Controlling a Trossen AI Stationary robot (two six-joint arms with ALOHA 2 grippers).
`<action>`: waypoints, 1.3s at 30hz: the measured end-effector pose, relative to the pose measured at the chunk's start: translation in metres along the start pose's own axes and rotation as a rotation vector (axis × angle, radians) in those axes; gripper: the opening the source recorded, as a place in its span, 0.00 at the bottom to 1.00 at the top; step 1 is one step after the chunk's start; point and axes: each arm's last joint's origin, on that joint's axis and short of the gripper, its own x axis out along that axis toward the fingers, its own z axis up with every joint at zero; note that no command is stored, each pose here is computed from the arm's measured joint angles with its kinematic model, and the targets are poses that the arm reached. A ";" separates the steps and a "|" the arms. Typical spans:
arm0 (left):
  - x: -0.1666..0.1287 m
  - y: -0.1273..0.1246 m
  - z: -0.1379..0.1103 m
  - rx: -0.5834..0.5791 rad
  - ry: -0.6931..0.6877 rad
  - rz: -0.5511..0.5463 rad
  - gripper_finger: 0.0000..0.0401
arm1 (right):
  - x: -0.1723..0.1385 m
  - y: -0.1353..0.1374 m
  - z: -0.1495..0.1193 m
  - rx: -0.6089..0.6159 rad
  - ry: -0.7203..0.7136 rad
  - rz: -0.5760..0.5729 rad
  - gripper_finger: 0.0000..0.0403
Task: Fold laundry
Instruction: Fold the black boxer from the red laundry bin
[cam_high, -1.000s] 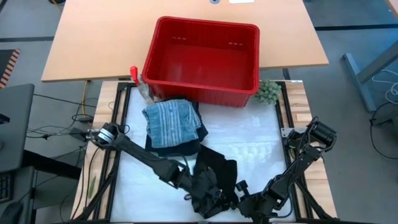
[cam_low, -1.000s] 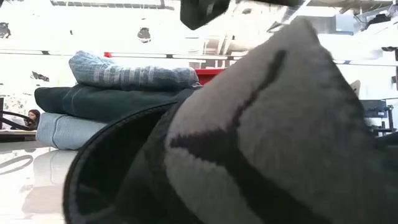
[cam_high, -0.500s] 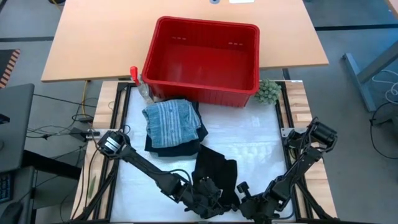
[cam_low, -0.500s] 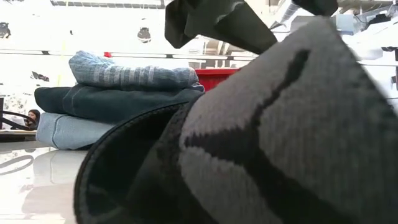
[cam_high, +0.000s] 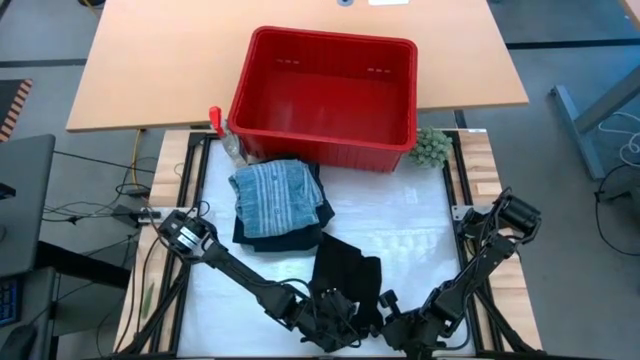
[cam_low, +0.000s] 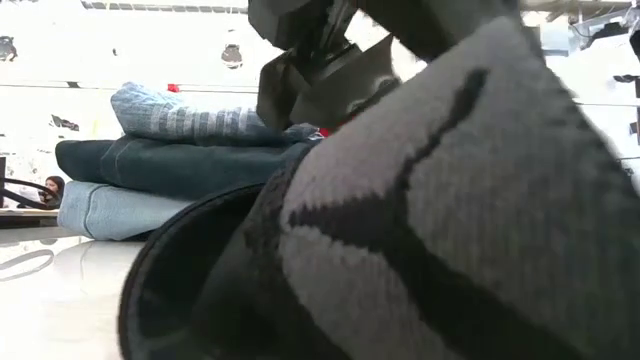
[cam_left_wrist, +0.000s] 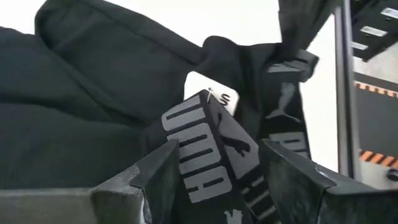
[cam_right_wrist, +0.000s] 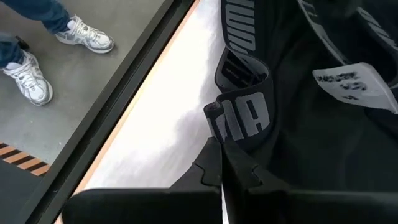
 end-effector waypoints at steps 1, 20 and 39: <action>0.000 0.000 0.000 0.000 -0.001 0.007 0.52 | 0.000 0.000 0.000 0.001 -0.002 0.001 0.05; 0.008 0.012 -0.011 -0.059 0.123 0.056 0.20 | 0.001 0.000 0.004 0.017 -0.040 0.010 0.05; -0.016 -0.027 0.014 0.205 -0.190 -0.179 0.00 | -0.016 0.003 0.035 -0.182 -0.058 -0.057 0.05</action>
